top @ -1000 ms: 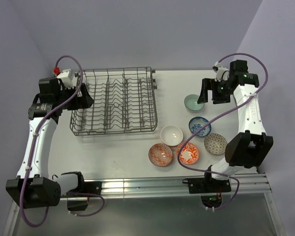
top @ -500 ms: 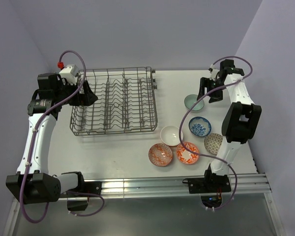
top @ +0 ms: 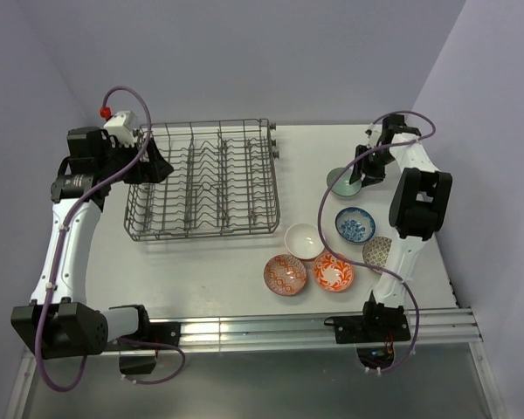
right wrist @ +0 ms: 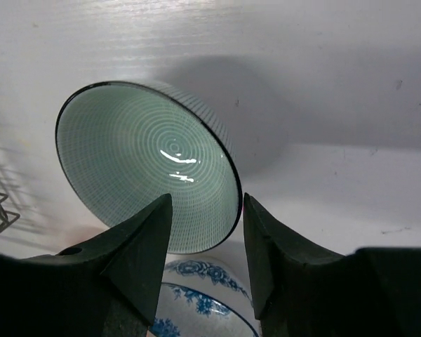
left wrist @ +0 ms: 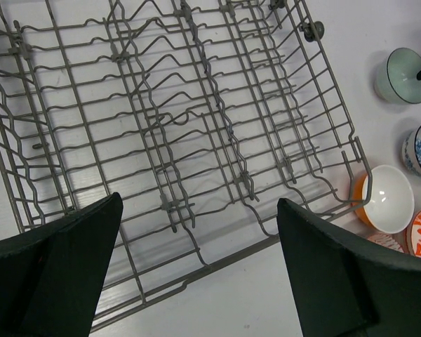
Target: Load the bowls into the dish rack
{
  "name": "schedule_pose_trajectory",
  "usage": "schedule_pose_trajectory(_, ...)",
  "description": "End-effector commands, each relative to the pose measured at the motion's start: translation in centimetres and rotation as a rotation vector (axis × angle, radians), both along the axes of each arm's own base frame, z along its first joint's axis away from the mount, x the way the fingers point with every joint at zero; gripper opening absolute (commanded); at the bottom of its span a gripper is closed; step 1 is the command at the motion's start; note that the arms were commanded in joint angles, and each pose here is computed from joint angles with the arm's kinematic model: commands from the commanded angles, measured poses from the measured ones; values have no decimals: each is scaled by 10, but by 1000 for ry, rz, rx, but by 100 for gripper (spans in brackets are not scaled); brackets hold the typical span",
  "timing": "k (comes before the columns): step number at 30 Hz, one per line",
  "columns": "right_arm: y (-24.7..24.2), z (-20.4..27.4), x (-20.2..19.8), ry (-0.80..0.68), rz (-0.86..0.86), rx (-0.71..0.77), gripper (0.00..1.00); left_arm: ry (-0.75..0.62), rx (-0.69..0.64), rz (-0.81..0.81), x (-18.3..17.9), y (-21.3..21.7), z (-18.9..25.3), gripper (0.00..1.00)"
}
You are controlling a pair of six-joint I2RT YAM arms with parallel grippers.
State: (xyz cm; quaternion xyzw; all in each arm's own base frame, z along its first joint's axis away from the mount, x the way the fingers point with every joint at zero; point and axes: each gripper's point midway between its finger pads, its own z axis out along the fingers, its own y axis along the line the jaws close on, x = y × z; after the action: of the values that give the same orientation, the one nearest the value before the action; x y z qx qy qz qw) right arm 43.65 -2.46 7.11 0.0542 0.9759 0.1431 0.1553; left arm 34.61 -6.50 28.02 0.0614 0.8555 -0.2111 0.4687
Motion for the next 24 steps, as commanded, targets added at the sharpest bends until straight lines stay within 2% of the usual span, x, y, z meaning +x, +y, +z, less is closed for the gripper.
schedule_pose_trajectory(1,-3,2,21,-58,-13,1,52,-40,-35,54,13,3,10,97)
schedule_pose_trajectory(3,-2,-6,21,-44,-15,6,51,-36,-43,62,13,3,7,96)
schedule_pose_trajectory(6,-1,-10,23,-46,-15,17,42,-69,-49,55,12,1,11,97)
schedule_pose_trajectory(10,0,-10,25,-55,-19,26,20,-111,-38,24,8,-1,18,99)
schedule_pose_trajectory(11,1,-10,25,-52,-21,30,5,-126,-32,30,8,0,20,99)
schedule_pose_trajectory(12,2,-11,24,-47,-20,42,0,-134,-16,56,10,5,21,100)
schedule_pose_trajectory(15,9,-2,24,-66,-10,108,0,-169,5,134,13,17,30,99)
schedule_pose_trajectory(17,12,10,25,-101,1,146,0,-202,20,126,10,17,37,98)
schedule_pose_trajectory(22,34,95,27,-272,62,288,0,-214,33,95,12,15,58,99)
schedule_pose_trajectory(24,45,135,27,-359,103,334,0,-168,36,29,7,7,56,99)
